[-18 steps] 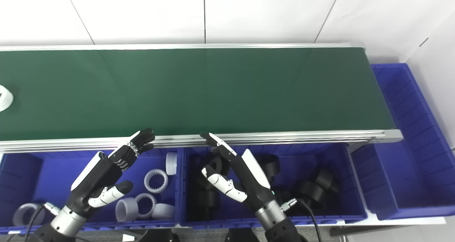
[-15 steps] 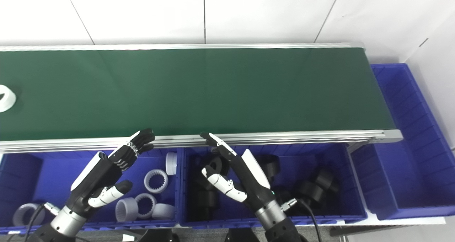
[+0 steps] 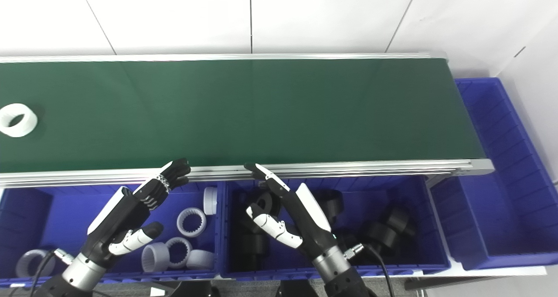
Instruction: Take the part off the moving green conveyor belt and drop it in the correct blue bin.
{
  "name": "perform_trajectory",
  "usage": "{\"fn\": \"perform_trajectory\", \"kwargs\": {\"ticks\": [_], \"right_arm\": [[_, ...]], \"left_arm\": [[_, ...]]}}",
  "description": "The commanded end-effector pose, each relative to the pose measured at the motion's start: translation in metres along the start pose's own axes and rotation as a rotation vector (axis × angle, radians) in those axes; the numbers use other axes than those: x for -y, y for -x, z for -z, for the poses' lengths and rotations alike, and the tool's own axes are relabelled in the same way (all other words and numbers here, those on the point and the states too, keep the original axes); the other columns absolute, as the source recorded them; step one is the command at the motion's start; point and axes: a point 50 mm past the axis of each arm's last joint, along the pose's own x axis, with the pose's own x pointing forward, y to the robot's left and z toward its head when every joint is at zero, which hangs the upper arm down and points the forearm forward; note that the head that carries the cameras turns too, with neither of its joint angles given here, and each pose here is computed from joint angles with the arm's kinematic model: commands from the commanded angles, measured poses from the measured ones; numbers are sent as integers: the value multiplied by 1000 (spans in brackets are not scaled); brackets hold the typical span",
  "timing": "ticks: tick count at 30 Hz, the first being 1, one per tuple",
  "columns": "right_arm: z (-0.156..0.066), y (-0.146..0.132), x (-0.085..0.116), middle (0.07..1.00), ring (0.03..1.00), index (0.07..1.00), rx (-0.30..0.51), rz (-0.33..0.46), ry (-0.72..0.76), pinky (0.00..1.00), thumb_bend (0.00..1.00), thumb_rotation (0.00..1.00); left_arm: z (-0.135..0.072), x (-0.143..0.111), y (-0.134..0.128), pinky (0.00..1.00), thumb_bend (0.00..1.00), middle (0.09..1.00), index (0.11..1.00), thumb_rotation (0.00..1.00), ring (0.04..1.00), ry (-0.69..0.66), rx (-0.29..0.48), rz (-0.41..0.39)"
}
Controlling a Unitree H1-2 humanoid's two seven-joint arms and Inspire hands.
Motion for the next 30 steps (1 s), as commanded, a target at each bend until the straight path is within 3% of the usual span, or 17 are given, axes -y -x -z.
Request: {"fn": "perform_trajectory", "kwargs": {"ticks": [1,23,30], "right_arm": [[-9,-1,-1,913,887,906,74,9,-7,833,399,878],[-9,-2,0,914,887,906,73,8,-12,834,398,859],[10,11,0,916,888,911,60,-7,9,833,396,902]], "left_arm": [[-7,-3,2,919,411,958,940,703,954,-12,32,-1],[-8,-3,1,913,401,956,940,692,951,-24,31,2],[11,10,3,888,423,948,930,661,931,-22,-7,-3]]}}
